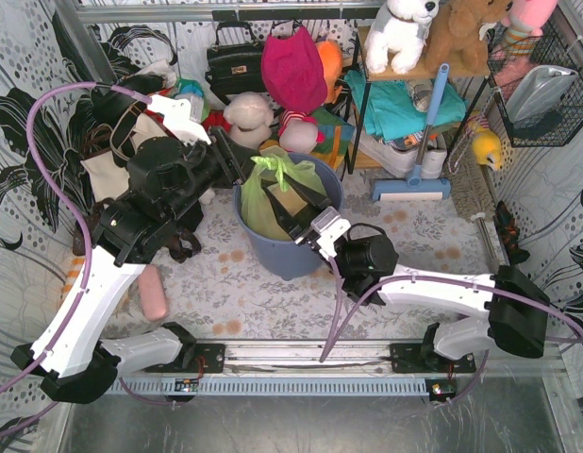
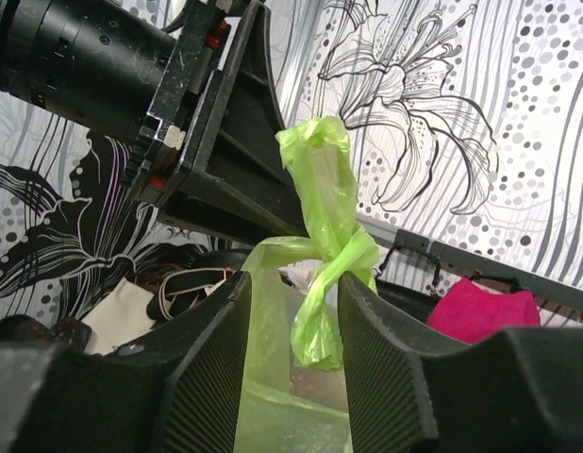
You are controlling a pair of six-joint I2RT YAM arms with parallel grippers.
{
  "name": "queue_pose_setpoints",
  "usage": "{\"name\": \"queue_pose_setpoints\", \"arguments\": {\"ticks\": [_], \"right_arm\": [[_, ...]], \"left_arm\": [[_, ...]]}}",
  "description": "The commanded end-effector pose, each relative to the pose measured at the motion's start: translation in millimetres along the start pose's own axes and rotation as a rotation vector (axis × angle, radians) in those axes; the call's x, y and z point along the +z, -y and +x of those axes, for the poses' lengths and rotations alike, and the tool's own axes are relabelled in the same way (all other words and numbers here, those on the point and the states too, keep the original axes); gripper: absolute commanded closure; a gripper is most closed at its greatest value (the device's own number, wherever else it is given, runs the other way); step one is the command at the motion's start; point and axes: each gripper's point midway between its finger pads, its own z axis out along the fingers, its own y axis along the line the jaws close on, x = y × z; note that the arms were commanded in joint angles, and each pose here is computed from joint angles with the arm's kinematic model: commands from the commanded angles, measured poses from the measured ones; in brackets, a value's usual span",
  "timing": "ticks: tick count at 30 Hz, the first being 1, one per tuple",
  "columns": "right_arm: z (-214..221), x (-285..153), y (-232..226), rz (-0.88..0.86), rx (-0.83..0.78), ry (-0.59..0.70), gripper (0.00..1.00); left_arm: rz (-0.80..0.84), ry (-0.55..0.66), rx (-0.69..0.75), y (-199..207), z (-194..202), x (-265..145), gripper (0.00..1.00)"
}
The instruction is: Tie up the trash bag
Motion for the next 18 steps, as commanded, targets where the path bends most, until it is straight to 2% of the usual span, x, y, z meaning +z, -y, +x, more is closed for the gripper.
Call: {"name": "queue_pose_setpoints", "arguments": {"ticks": [1, 18], "right_arm": [[-6, -9, 10, 0.024, 0.019, -0.042, 0.58], [-7, -26, 18, 0.020, -0.053, -0.108, 0.62]], "left_arm": [[0.005, 0.046, 0.019, 4, -15, -7, 0.51], [0.001, 0.051, 0.018, 3, -16, -10, 0.51]]}}
